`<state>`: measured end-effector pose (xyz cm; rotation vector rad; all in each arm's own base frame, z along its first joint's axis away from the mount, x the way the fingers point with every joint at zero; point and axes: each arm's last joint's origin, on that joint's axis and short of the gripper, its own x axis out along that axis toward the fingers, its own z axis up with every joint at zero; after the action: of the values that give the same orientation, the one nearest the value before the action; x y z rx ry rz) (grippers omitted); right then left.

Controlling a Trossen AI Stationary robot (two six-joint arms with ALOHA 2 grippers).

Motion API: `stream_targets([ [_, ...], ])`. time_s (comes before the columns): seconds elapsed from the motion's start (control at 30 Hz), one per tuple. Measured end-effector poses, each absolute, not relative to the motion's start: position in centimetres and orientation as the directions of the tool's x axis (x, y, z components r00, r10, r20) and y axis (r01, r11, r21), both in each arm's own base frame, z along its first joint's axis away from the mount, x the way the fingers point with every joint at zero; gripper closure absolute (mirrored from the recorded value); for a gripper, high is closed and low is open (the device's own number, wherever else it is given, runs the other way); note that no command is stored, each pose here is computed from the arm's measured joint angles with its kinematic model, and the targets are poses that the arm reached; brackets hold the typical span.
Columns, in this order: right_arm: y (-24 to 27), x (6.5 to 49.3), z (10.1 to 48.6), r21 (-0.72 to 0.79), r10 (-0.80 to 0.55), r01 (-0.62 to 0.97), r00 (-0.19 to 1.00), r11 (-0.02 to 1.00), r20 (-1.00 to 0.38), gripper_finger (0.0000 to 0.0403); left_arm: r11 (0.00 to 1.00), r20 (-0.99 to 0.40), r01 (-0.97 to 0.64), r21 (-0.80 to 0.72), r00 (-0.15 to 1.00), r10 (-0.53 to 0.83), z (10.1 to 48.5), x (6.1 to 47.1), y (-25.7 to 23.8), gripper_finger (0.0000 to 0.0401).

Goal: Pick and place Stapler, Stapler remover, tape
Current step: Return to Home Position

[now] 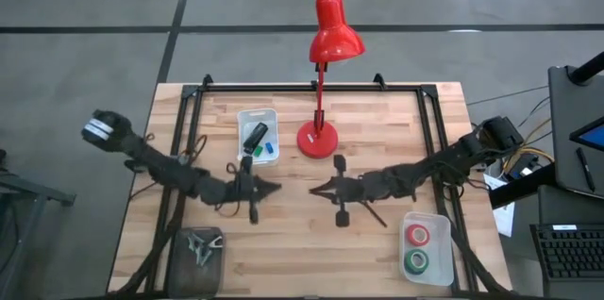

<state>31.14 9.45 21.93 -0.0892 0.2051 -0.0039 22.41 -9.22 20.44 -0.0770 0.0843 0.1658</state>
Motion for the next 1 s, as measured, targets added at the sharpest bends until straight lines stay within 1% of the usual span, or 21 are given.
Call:
stream_targets([
  [0.13,8.7,30.2,21.7,-0.104,-0.026,0.005,0.978,0.995,-0.208,0.0394,0.969,-0.095,-0.247,-0.020,0.965,0.244,19.8,22.3,-6.9,0.0398],
  [0.2,8.2,29.6,21.7,-0.101,-0.016,-0.006,0.978,0.995,-0.207,0.0394,0.966,-0.086,-0.259,-0.021,0.963,0.256,19.9,22.2,-6.1,0.0398],
  [0.4,6.9,27.2,22.0,-0.086,0.002,-0.018,0.983,0.996,-0.186,0.0394,0.986,-0.036,-0.162,-0.045,0.986,0.160,20.7,21.0,-4.4,0.0398],
  [0.53,6.3,25.1,22.6,-0.076,0.000,-0.012,0.989,0.997,-0.146,0.0394,0.987,0.019,-0.150,-0.065,0.988,0.151,21.3,19.2,-4.0,0.0398],
  [0.7,5.2,22.2,23.5,-0.185,-0.073,0.058,0.995,0.981,-0.075,0.0394,0.986,0.048,-0.149,-0.076,0.987,0.152,20.2,16.7,-3.3,0.0389],
  [0.87,4.6,20.0,23.3,-0.139,-0.062,0.057,0.997,0.989,-0.035,0.0394,0.984,0.080,-0.153,-0.094,0.984,0.160,19.0,14.7,-2.7,0.0389],
  [1.0,4.1,18.4,22.3,-0.091,-0.061,0.058,0.998,0.994,-0.030,0.0394,0.983,0.123,-0.148,-0.112,0.979,0.162,18.5,13.5,-2.4,0.0396],
])
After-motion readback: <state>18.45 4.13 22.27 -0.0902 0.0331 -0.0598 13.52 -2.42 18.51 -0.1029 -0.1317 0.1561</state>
